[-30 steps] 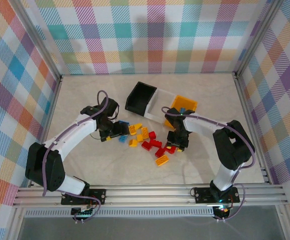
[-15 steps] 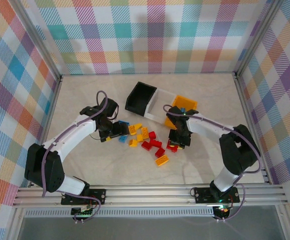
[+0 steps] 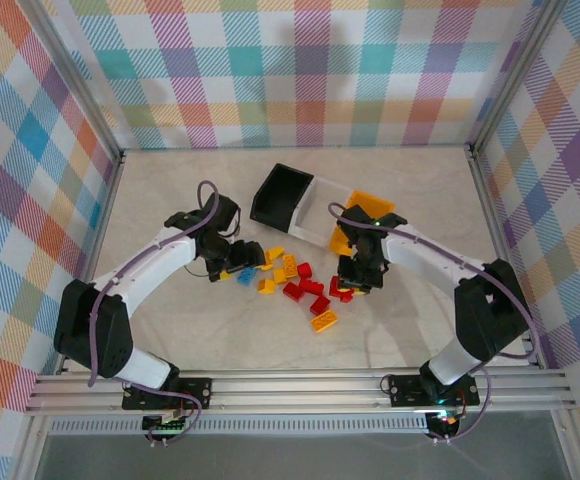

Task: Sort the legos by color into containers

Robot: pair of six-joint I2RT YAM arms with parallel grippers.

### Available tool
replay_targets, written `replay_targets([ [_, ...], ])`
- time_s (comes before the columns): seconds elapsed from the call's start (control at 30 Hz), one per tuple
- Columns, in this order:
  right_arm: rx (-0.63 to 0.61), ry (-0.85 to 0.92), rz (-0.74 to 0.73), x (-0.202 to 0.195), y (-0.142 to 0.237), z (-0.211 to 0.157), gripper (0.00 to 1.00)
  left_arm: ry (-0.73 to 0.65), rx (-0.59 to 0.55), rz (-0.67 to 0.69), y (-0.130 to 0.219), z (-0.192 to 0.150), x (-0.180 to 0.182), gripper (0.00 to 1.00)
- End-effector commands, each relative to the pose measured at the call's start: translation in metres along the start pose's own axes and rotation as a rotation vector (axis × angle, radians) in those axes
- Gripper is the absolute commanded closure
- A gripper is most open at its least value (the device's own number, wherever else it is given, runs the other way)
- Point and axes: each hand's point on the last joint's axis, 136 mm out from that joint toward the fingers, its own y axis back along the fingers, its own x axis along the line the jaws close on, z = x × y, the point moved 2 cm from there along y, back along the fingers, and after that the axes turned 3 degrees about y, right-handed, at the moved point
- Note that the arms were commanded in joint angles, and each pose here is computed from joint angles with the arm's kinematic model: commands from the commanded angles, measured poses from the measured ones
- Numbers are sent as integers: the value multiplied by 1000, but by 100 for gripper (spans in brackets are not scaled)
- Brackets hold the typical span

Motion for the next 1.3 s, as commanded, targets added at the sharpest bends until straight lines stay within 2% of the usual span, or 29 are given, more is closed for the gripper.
replay_targets([
  [0.0,51,102,102,25,-6,-6,78,1,-3,-27,4,6,-5,16],
  [0.1,58,124,77,26,-7,-8,78,2,0,-6,5,3,1,16],
  [0.23,113,108,-104,-6,-17,-13,78,7,6,5,4,-2,6,16],
  [0.3,129,95,-124,-16,-23,-15,78,9,5,5,4,-4,7,16],
  [0.5,119,40,-126,-31,-34,-8,75,2,18,7,3,-2,4,15],
  [0.7,124,42,-128,-32,-42,-4,68,-12,31,15,2,2,1,16],
  [1.1,66,38,-72,-31,-22,-6,58,-8,51,20,-5,1,3,15],
  [1.27,72,35,-70,-35,-25,-6,55,-8,62,18,-8,2,2,15],
])
